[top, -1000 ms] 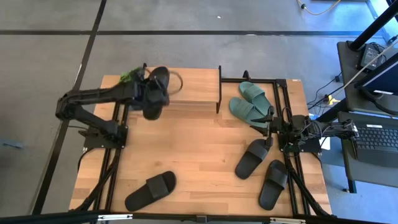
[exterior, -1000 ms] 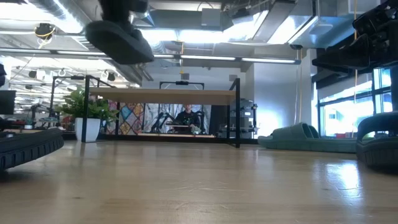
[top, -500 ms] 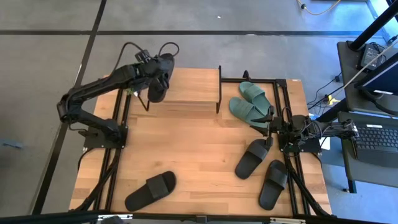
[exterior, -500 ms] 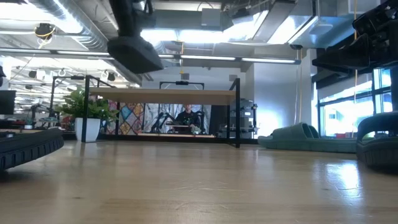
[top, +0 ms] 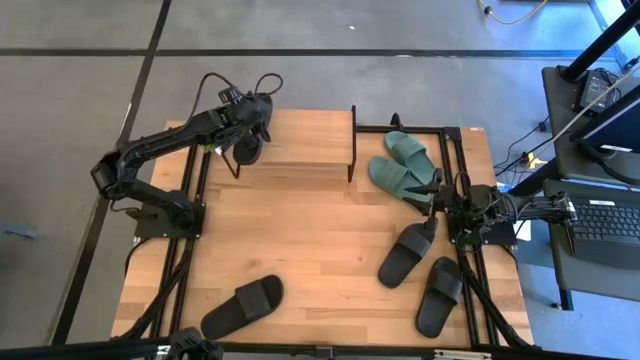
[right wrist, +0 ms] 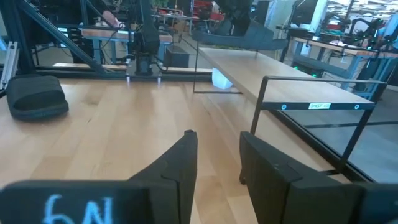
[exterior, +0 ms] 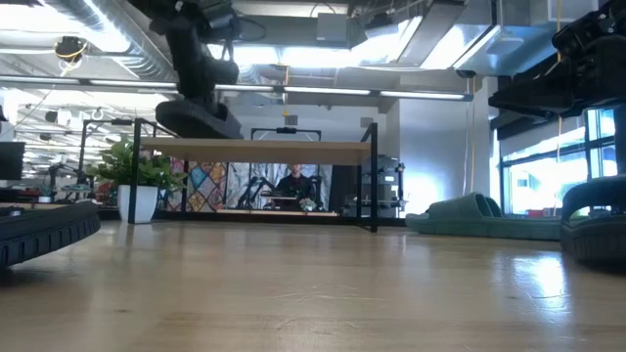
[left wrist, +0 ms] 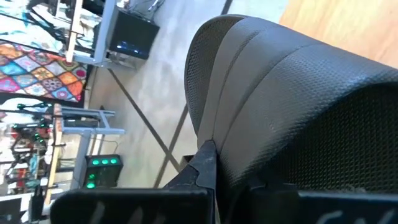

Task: Pick and place slides into the shelf
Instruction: Put the black slipper on the shelf

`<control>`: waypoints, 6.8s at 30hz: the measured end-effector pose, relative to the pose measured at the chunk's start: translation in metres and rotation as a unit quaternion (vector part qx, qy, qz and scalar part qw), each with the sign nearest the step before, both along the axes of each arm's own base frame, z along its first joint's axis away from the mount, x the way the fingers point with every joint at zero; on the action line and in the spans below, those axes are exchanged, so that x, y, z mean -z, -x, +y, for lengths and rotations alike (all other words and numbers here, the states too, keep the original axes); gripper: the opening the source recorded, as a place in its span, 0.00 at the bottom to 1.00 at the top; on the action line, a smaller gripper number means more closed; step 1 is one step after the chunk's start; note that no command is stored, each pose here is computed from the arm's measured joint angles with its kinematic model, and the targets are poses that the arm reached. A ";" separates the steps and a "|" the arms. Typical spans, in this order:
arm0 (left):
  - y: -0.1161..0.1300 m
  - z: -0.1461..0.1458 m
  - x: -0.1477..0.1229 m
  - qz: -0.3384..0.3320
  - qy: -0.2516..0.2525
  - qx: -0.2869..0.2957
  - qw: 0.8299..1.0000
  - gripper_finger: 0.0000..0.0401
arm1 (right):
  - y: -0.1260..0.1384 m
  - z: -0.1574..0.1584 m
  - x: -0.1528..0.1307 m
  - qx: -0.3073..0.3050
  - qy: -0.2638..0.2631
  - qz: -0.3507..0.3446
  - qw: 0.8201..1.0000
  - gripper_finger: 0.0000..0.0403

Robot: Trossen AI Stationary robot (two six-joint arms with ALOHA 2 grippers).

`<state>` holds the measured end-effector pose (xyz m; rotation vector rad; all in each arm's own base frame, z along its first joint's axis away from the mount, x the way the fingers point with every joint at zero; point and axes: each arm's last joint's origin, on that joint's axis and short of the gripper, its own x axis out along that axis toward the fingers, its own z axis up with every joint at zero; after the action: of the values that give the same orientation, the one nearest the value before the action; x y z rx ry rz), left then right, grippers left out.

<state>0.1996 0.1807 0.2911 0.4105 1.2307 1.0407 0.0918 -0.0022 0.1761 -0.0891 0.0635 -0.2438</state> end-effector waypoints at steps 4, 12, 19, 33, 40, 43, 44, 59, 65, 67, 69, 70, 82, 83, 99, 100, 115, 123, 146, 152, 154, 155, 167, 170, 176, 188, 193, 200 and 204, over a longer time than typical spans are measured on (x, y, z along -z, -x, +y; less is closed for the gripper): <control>0.005 0.005 0.006 0.004 0.002 -0.008 1.000 0.01 | 0.000 0.000 0.000 0.000 -0.001 0.000 1.000 0.30; 0.014 0.010 0.018 0.014 0.014 -0.027 0.999 0.01 | 0.000 0.000 0.000 0.001 -0.006 -0.002 1.000 0.30; 0.017 0.011 0.022 0.018 0.016 -0.032 0.999 0.05 | 0.000 0.000 0.000 0.002 -0.006 -0.001 1.000 0.30; 0.016 0.011 0.023 0.004 0.017 -0.038 0.999 0.20 | 0.000 0.000 0.000 0.002 -0.005 -0.001 1.000 0.30; 0.016 0.011 0.023 0.001 0.017 -0.037 0.999 0.38 | 0.000 0.000 0.000 0.002 -0.003 0.000 1.000 0.30; 0.015 0.012 0.022 0.000 0.011 -0.037 0.999 0.45 | 0.000 0.000 0.000 0.001 -0.003 0.000 1.000 0.30; 0.015 0.012 0.022 0.002 0.011 -0.037 0.999 0.46 | 0.000 0.000 0.000 0.001 -0.003 0.000 1.000 0.30; 0.016 0.012 0.022 0.017 0.012 -0.030 0.999 0.48 | 0.000 0.000 0.000 0.001 -0.003 0.000 1.000 0.30; 0.016 0.011 0.023 0.019 0.016 -0.027 0.999 0.48 | 0.000 0.000 0.000 0.001 -0.007 -0.001 1.000 0.30; 0.017 0.010 0.022 0.020 0.020 -0.026 0.999 0.48 | 0.000 0.000 0.000 0.001 -0.008 -0.002 1.000 0.30; 0.019 0.007 0.019 0.016 0.023 -0.020 0.999 0.48 | 0.000 0.000 0.000 0.001 -0.008 -0.002 1.000 0.30; 0.019 0.006 0.018 0.010 0.026 -0.014 1.000 0.48 | 0.000 0.000 0.000 0.001 -0.008 -0.002 1.000 0.30; 0.033 -0.013 0.001 -0.056 0.058 0.005 0.997 0.48 | 0.000 0.000 0.000 0.001 -0.009 -0.001 1.000 0.30; 0.035 -0.014 0.003 -0.050 0.068 0.000 0.996 0.48 | 0.000 0.000 0.000 0.001 -0.009 -0.001 1.000 0.30; 0.043 -0.025 -0.017 -0.097 0.086 0.013 0.991 0.48 | 0.000 0.000 0.002 0.001 -0.010 0.006 1.000 0.30; 0.044 -0.026 -0.021 -0.101 0.083 0.014 0.991 0.48 | 0.000 0.000 0.002 0.001 -0.009 0.006 1.000 0.30; 0.046 -0.101 -0.104 -0.257 0.216 0.256 0.906 0.48 | 0.000 0.000 0.003 0.001 -0.008 0.011 1.000 0.30; 0.049 -0.183 -0.102 -0.225 0.275 0.479 0.802 0.48 | 0.000 0.000 0.003 0.001 -0.006 0.012 1.000 0.30; 0.038 -0.400 0.054 -0.098 0.227 0.548 0.799 0.48 | 0.000 0.000 0.002 0.002 -0.022 0.006 1.000 0.30; 0.042 -0.430 0.092 -0.097 0.253 0.510 0.816 0.48 | 0.000 0.000 0.002 0.002 -0.022 0.006 1.000 0.30; 0.044 -0.437 0.101 -0.102 0.260 0.504 0.817 0.48 | 0.000 0.000 0.002 0.002 -0.022 0.006 1.000 0.30; 0.045 -0.440 0.104 -0.103 0.263 0.502 0.817 0.48 | 0.000 0.000 0.002 0.002 -0.022 0.006 1.000 0.30; 0.052 -0.444 0.118 -0.070 0.282 0.483 0.826 0.48 | 0.000 0.000 0.002 0.002 -0.027 0.001 1.000 0.30; 0.051 -0.438 0.119 -0.044 0.262 0.488 0.832 0.48 | 0.000 0.000 0.002 0.003 -0.036 -0.002 0.999 0.30; 0.039 -0.428 0.124 0.002 0.207 0.506 0.838 0.48 | 0.000 0.000 0.002 0.003 -0.036 -0.001 0.999 0.30; 0.027 -0.426 0.142 0.015 0.174 0.495 0.851 0.48 | 0.000 0.000 0.002 0.002 -0.035 -0.001 0.999 0.30; 0.026 -0.426 0.142 0.009 0.172 0.495 0.852 0.48 | 0.000 0.000 0.002 0.003 -0.035 -0.001 0.999 0.30; 0.026 -0.426 0.142 0.004 0.167 0.495 0.853 0.48 | 0.000 0.000 0.002 0.003 -0.037 -0.001 0.999 0.30; 0.026 -0.426 0.142 0.003 0.166 0.495 0.853 0.48 | 0.000 0.000 0.002 0.003 -0.037 -0.001 0.999 0.30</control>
<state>0.1738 -0.2457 0.1491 0.6690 0.9655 -0.0649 0.0917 -0.0023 0.1744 -0.0149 0.0697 -0.2463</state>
